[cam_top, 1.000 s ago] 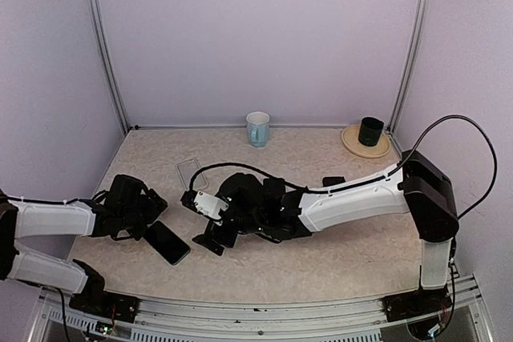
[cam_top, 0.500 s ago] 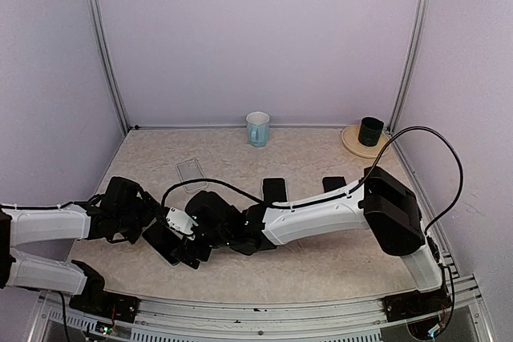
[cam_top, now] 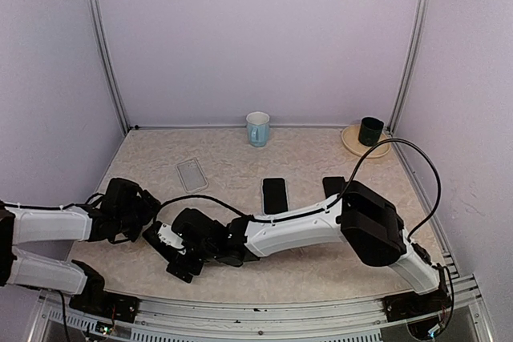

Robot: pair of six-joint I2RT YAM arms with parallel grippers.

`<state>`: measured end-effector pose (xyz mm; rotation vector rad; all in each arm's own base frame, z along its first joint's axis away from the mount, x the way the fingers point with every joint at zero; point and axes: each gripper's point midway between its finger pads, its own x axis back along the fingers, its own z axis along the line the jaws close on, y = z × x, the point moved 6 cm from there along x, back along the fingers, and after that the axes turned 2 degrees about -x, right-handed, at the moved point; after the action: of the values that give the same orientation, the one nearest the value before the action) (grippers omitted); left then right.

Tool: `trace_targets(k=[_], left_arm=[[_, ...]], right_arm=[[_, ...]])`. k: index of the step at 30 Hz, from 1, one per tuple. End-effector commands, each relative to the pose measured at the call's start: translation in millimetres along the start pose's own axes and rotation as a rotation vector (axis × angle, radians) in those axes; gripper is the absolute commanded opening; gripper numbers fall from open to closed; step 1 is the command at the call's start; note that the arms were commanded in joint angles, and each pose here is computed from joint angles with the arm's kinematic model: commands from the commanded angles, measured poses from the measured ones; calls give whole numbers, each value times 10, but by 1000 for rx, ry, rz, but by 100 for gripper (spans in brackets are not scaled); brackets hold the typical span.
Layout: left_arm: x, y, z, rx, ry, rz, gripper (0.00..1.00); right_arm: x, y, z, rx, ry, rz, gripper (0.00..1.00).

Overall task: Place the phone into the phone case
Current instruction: Move the phone to the center of the board.

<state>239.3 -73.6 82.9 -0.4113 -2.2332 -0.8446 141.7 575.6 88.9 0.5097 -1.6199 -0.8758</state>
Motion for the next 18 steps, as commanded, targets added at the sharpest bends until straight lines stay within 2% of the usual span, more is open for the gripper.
trace_targets(k=[1, 9, 18], left_arm=[[-63, -105, 216, -26, 71, 39, 99], [-97, -174, 181, -40, 41, 70, 99], [-105, -294, 108, -71, 5, 125, 99]], right_arm=[[-95, -73, 46, -30, -13, 35, 100], [-151, -176, -79, -62, -92, 64, 100], [-38, -195, -301, -151, -41, 19, 100]])
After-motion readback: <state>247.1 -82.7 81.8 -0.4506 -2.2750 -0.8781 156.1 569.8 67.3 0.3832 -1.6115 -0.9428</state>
